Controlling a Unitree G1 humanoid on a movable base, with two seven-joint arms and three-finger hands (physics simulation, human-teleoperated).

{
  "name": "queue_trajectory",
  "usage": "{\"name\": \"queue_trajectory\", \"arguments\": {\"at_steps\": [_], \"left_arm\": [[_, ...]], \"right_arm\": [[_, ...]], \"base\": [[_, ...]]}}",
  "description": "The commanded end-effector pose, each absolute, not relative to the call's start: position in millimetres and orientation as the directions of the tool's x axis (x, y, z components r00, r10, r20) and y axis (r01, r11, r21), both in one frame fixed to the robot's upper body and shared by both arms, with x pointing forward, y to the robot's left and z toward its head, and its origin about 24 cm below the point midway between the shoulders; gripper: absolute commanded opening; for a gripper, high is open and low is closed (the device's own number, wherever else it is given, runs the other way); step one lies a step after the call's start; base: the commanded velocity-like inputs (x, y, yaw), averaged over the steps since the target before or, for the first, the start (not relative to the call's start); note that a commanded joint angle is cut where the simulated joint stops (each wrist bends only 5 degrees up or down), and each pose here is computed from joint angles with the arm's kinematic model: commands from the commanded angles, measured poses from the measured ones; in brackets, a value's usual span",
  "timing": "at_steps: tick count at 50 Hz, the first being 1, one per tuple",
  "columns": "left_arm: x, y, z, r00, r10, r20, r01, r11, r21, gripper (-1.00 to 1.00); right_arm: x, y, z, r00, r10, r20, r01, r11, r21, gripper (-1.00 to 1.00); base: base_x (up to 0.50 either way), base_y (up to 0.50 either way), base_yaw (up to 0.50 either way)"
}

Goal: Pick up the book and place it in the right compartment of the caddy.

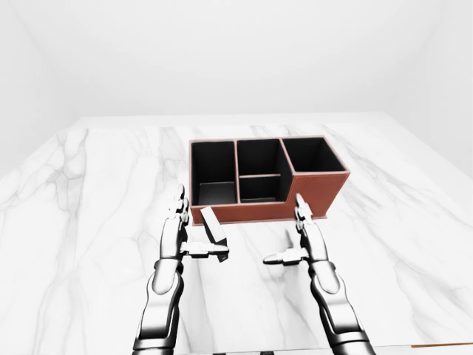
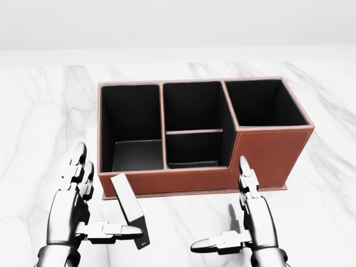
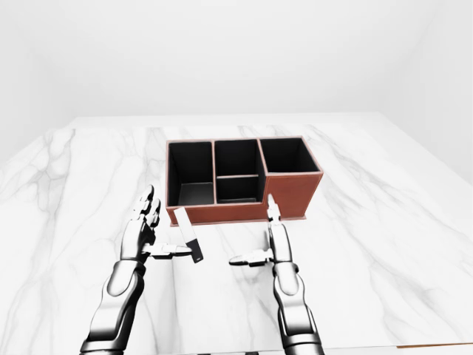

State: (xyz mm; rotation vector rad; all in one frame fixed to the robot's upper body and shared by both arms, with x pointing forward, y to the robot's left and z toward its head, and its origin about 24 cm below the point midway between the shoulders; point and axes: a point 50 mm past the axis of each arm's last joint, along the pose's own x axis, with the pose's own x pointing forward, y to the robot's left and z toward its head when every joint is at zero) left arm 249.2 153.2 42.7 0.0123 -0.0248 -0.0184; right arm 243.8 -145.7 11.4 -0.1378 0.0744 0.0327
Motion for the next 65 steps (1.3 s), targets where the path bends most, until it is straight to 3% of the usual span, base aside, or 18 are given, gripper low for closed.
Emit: {"name": "queue_trajectory", "arguments": {"at_steps": [1, 65], "left_arm": [[249, 154, 45, 0.999, -0.017, 0.036, 0.017, 1.0, 0.009, 1.0], [249, 152, 44, 0.999, -0.019, 0.04, 0.019, 1.0, 0.009, 1.0]], "right_arm": [[243, -144, 11, 0.996, 0.032, -0.08, -0.043, 0.989, -0.138, 1.0], [242, -109, 7, 0.987, 0.13, -0.095, -0.14, 0.985, -0.103, 1.0]], "base": [[0.0, 0.0, 0.0], [0.0, 0.0, 0.0]]}}
